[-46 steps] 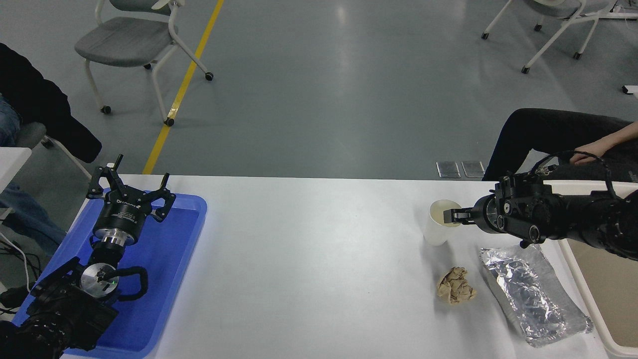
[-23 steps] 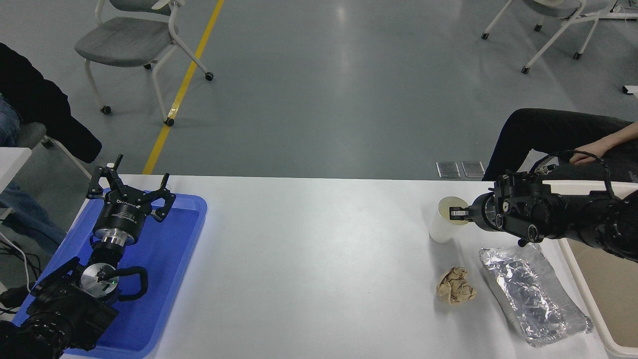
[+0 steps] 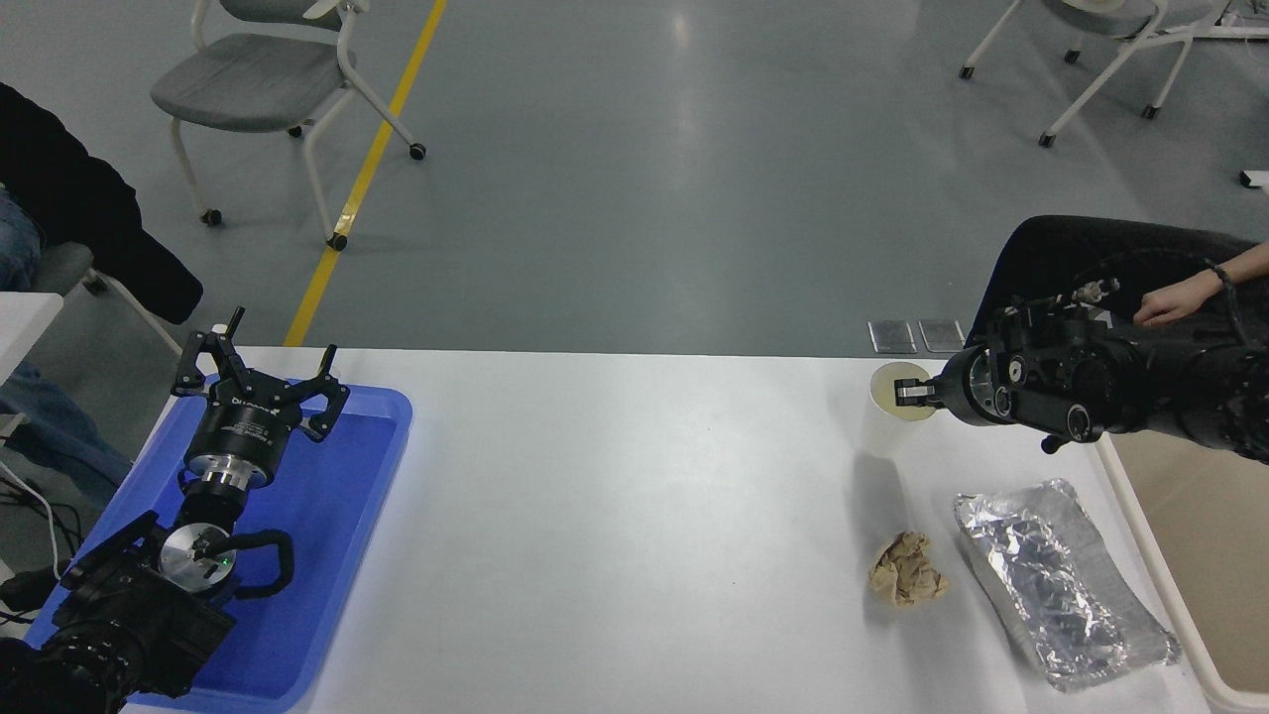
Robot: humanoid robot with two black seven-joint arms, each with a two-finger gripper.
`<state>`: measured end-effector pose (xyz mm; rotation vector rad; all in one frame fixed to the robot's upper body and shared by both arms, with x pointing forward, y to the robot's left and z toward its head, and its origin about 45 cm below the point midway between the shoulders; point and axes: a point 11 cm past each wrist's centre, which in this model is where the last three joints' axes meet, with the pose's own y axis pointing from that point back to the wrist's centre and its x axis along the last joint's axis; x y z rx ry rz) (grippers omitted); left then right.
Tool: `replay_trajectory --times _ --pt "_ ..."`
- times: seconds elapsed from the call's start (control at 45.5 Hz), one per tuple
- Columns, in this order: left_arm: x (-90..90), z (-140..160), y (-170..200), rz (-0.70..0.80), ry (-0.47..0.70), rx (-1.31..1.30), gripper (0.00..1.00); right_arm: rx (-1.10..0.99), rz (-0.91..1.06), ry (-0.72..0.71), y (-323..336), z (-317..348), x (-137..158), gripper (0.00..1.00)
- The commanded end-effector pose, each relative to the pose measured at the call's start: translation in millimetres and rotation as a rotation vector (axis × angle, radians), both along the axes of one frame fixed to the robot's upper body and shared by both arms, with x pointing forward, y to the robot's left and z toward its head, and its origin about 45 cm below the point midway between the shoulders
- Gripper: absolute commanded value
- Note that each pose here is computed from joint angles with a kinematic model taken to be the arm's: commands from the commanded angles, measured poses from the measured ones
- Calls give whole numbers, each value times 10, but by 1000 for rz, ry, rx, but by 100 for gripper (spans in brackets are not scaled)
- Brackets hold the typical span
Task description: Pick up paper cup place in dustbin
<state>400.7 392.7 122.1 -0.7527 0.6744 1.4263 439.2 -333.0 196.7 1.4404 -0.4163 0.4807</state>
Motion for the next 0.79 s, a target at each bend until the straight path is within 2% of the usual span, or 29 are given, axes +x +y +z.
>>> replay_trajectory --times 0.0,0.154,0.44,0.769 --pt "-4 -5 5 1 2 1 100 -37 0 -16 -184 770 -99 0" --pt "0 -1 -2 -1 0 0 100 -69 20 -20 -132 1310 -262 0" --pt "-6 -3 9 1 1 0 100 -61 25 -38 84 1989 -376 0" --pt "-6 -2 10 3 0 0 100 -110 -26 -46 -138 2190 -448 0"
